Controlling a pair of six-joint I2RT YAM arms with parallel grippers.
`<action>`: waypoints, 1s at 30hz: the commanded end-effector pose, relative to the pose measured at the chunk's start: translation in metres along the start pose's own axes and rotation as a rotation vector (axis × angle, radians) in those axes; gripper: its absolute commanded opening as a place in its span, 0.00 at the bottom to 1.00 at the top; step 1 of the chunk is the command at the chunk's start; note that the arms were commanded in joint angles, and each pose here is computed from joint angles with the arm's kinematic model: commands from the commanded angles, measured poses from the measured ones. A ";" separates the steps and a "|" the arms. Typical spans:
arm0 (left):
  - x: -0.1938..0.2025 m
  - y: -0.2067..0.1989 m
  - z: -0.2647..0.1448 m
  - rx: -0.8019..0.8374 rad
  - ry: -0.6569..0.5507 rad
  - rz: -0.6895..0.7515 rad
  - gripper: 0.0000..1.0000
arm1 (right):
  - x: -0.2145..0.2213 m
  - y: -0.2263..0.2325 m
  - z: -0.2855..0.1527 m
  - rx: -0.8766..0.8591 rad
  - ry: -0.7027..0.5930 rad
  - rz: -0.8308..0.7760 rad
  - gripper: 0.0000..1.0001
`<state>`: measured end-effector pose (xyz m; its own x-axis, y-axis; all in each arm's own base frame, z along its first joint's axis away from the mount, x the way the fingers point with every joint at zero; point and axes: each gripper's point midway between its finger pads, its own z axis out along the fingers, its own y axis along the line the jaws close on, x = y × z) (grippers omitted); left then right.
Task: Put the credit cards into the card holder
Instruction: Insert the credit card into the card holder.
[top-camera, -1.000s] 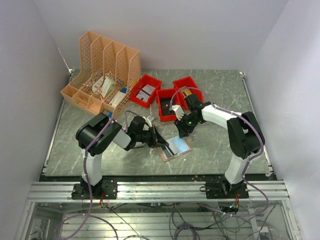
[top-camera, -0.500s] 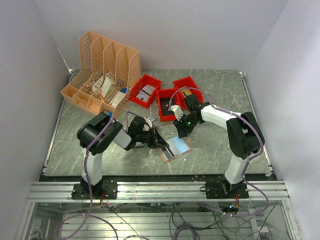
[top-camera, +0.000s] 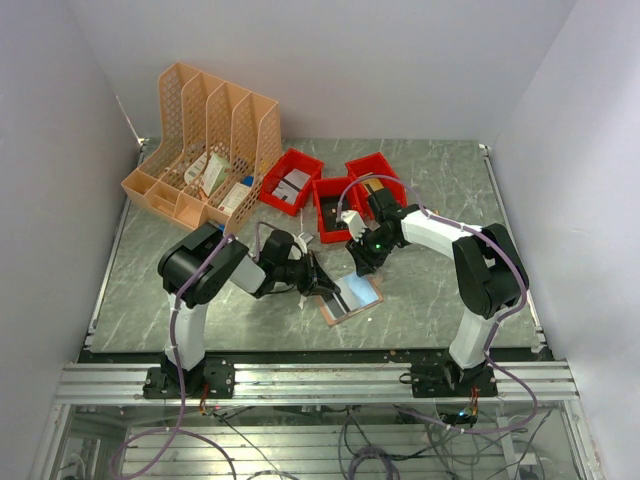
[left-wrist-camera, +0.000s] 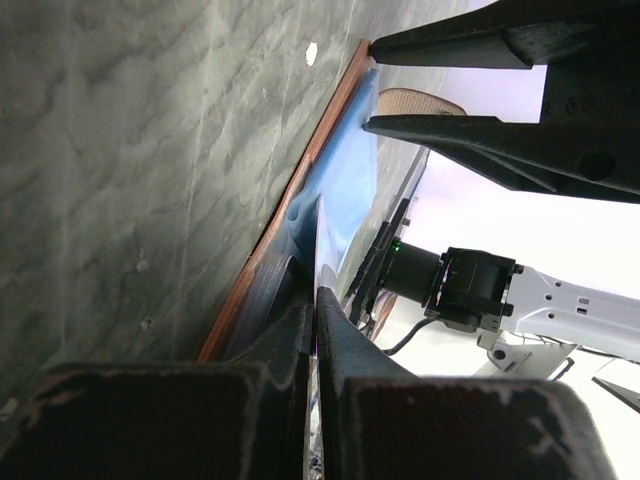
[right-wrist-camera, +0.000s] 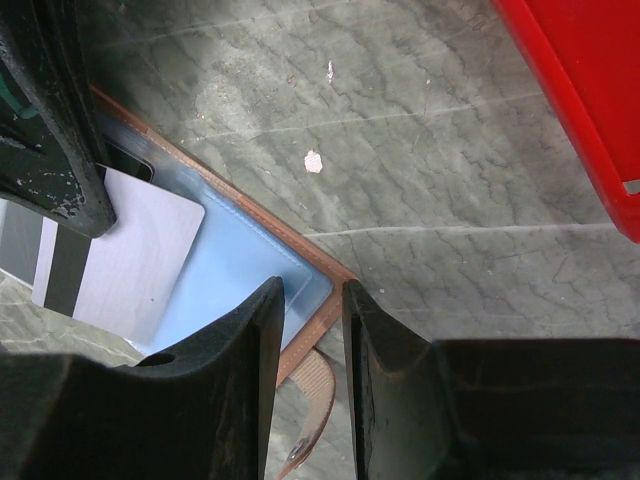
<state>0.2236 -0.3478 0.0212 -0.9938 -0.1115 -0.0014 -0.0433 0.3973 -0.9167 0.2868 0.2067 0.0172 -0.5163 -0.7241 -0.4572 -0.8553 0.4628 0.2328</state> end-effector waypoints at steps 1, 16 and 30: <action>-0.002 0.017 0.004 -0.063 0.004 -0.020 0.08 | 0.009 0.011 0.013 -0.042 0.035 0.008 0.30; 0.004 0.020 0.001 -0.070 -0.010 -0.056 0.08 | 0.008 0.011 0.012 -0.040 0.030 0.006 0.30; 0.009 0.020 -0.005 -0.108 -0.024 -0.119 0.10 | 0.008 0.011 0.012 -0.039 0.030 0.004 0.30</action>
<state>0.2199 -0.3460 0.0207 -0.9885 -0.1414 0.0544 -0.1087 0.4116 -0.9048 0.2861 0.2090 0.0174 -0.5108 -0.7263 -0.4599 -0.8587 0.4573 0.2315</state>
